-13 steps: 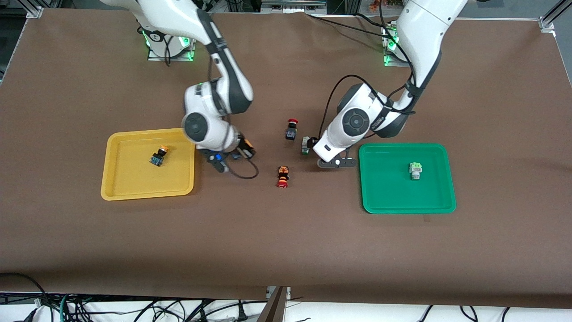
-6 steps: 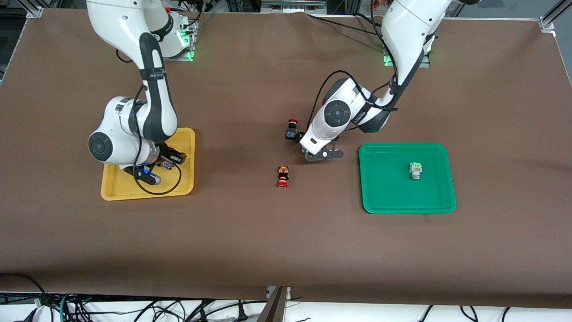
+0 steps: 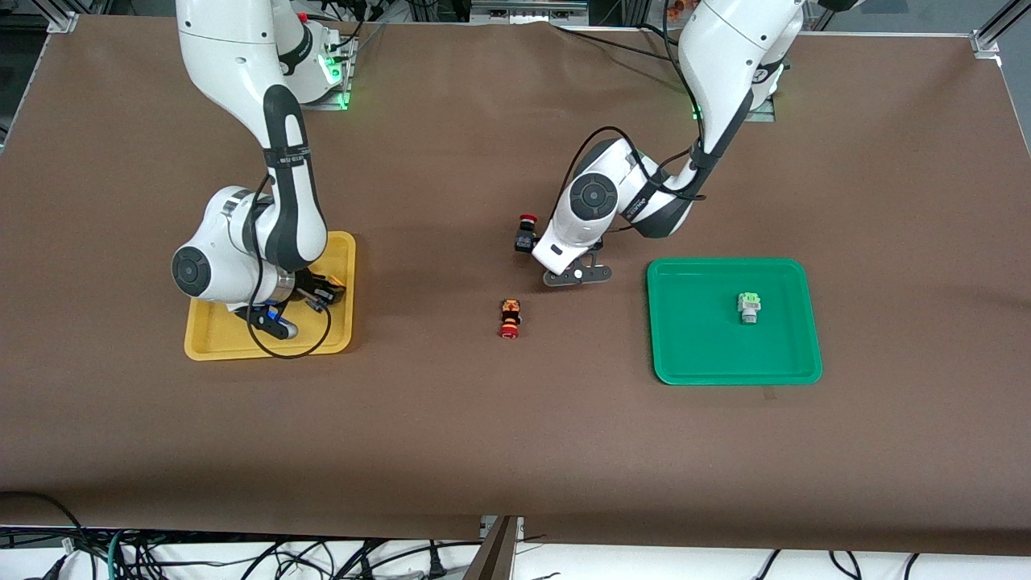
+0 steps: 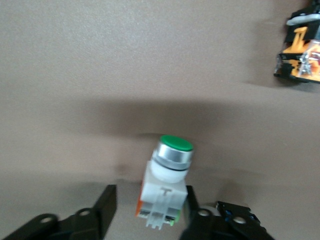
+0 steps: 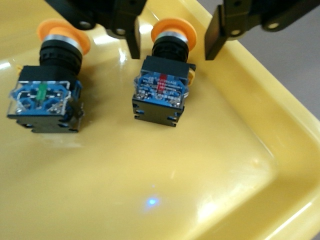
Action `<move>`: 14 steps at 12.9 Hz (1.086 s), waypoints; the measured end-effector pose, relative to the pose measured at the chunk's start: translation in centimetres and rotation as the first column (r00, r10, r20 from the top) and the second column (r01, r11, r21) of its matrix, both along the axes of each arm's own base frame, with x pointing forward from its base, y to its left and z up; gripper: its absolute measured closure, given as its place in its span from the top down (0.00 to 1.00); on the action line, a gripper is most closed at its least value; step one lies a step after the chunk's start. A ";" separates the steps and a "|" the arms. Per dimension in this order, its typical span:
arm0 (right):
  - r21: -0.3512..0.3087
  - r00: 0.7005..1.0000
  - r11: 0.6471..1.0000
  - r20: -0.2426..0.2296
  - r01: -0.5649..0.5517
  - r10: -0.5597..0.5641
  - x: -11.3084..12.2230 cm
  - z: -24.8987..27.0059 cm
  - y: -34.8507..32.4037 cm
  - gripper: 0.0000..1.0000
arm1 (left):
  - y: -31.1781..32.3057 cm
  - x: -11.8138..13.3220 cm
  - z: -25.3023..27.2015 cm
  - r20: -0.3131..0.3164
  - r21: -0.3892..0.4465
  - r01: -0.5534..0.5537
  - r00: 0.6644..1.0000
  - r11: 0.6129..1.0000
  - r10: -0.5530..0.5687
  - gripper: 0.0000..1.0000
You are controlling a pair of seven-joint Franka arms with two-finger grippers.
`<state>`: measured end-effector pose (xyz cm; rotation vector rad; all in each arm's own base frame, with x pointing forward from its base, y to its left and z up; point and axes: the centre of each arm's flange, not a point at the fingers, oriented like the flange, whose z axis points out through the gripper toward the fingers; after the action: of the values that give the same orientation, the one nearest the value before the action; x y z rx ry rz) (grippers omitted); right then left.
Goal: Place green and yellow buttons in trays
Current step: 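Lower the blue button into the yellow tray while the left gripper carries the white button, then open the left gripper over the green tray while the right gripper lifts away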
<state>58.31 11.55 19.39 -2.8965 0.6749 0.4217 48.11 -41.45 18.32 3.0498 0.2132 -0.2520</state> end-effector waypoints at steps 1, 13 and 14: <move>0.007 1.000 1.000 0.017 -0.005 0.005 0.4 0.9 0.7 0.78 | 0.1 0.1 0.0 0.001 0.001 -0.002 1.000 1.000 0.002 0.43; -0.109 0.970 0.969 0.073 -0.222 0.230 0.5 30.6 4.1 1.00 | 21.4 12.4 4.8 -0.029 -0.011 0.155 0.987 0.988 -0.155 0.34; -0.122 0.964 0.961 0.065 -0.248 0.257 -0.1 31.8 3.3 1.00 | 22.8 12.7 4.6 -0.034 -0.020 0.182 0.983 0.983 -0.183 0.34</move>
<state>58.20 14.88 51.16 -3.1004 0.3262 0.3007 60.77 -18.64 22.93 3.0520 -0.0676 -0.3170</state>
